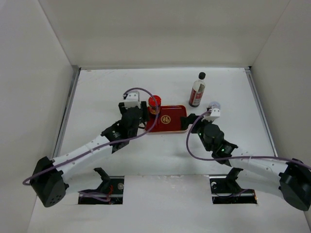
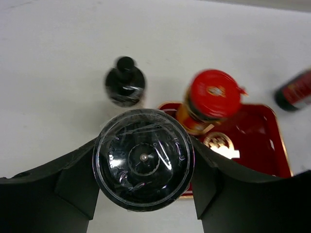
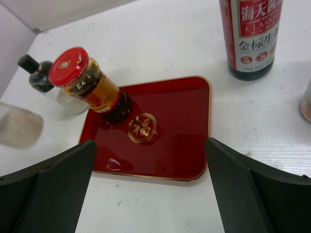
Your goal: Organize the condiment bottles
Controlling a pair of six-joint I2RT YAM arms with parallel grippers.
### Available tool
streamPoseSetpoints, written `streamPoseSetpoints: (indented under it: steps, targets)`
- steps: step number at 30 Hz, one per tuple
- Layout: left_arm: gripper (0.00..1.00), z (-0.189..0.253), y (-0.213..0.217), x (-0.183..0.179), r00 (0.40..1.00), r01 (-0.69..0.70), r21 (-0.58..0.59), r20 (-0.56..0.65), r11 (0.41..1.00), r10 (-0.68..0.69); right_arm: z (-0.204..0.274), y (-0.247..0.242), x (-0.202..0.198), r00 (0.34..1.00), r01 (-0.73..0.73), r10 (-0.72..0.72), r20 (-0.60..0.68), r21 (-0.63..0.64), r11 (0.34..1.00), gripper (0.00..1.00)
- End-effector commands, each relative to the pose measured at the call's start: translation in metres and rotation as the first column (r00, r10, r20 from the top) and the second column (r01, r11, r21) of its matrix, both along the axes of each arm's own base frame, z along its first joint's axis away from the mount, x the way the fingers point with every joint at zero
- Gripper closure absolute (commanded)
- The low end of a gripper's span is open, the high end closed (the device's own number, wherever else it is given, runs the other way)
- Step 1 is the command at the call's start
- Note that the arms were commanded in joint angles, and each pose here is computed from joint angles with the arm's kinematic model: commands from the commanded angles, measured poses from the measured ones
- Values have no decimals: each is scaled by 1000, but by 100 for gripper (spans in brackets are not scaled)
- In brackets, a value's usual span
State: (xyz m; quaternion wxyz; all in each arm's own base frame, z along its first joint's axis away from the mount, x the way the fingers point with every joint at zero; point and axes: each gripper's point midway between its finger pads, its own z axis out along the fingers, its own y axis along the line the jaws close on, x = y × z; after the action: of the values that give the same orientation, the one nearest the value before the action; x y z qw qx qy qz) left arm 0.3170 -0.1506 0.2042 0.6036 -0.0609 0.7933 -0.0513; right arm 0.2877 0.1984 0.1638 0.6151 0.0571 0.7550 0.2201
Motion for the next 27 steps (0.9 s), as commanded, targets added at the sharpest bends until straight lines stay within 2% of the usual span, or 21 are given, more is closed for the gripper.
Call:
streamPoseSetpoints:
  steps: [1, 6, 12, 18, 27]
  targets:
    - [65, 30, -51, -8, 993, 114, -56, 44, 992, -111, 29, -13, 2, 995, 63, -67, 71, 61, 996, 0]
    - [65, 37, -134, -9, 962, 268, -103, 83, 958, -260, 37, -55, 0, 974, 206, -215, 78, 107, 973, 0]
    - [65, 39, -197, 16, 932, 352, -113, 133, 929, -337, 45, -94, -7, 946, 297, -317, 67, 214, 931, 0]
    - [65, 17, -221, 55, 935, 339, -66, 137, 938, -328, 41, -102, -8, 942, 312, -332, 55, 228, 922, 0]
    - [65, -1, -207, 99, 953, 270, -9, 142, 963, -266, 36, -90, -4, 956, 267, -287, 55, 231, 936, 0]
